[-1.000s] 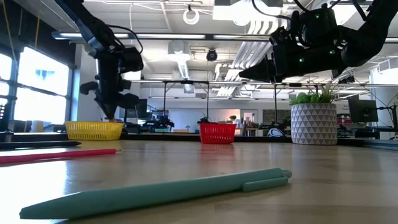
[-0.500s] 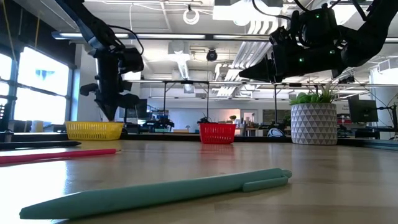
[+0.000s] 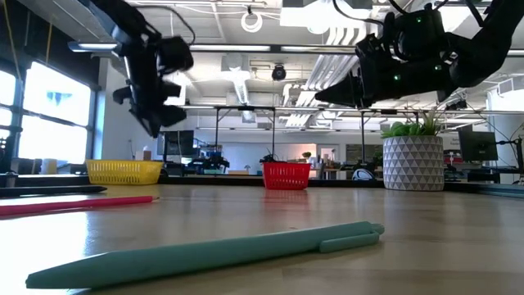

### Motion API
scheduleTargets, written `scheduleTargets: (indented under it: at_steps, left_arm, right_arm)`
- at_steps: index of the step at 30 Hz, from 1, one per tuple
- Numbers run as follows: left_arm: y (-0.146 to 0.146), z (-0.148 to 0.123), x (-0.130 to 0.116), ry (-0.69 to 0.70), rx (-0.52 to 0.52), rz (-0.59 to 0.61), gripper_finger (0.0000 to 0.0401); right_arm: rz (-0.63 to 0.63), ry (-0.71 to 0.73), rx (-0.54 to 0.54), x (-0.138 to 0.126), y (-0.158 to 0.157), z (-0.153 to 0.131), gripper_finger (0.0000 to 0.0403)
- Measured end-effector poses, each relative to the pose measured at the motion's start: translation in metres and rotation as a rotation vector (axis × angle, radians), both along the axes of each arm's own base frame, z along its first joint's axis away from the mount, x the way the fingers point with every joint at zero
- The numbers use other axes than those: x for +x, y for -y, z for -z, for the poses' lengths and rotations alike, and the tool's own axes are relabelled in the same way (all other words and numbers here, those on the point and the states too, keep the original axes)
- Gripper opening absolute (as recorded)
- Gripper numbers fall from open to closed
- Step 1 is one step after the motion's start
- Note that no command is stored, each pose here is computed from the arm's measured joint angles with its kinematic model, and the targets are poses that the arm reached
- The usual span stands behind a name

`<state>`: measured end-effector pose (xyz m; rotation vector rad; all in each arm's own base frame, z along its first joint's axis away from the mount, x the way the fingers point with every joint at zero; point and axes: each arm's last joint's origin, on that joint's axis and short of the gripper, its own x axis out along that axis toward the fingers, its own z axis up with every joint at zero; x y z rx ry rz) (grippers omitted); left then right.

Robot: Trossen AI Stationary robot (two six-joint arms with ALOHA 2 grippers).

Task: Sort crayons/erasers/pens/pencils in bins
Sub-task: Put the black pen into the red bin

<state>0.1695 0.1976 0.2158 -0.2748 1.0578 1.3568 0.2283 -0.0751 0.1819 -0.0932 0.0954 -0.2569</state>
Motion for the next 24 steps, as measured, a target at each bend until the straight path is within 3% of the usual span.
scheduleTargets:
  at_steps: [8, 12, 16, 24]
  left_arm:
    - [0.074, -0.027, 0.042, 0.143, -0.058, 0.493, 0.0003]
    - [0.108, -0.022, 0.054, 0.186, -0.218, 0.638, 0.0002]
    - [0.135, -0.012, 0.055, 0.176, -0.41, 0.645, 0.0001]
    - [0.17, 0.003, 0.068, 0.182, -0.525, 0.59, 0.0033]
  right_arm:
    - [-0.028, -0.029, -0.018, -0.005, -0.01, -0.008, 0.0]
    - [-0.022, -0.048, -0.013, -0.007, -0.015, -0.009, 0.0]
    - [-0.024, -0.058, -0.015, -0.007, -0.015, -0.009, 0.0]
    - [-0.024, -0.089, -0.008, -0.008, -0.015, -0.006, 0.0]
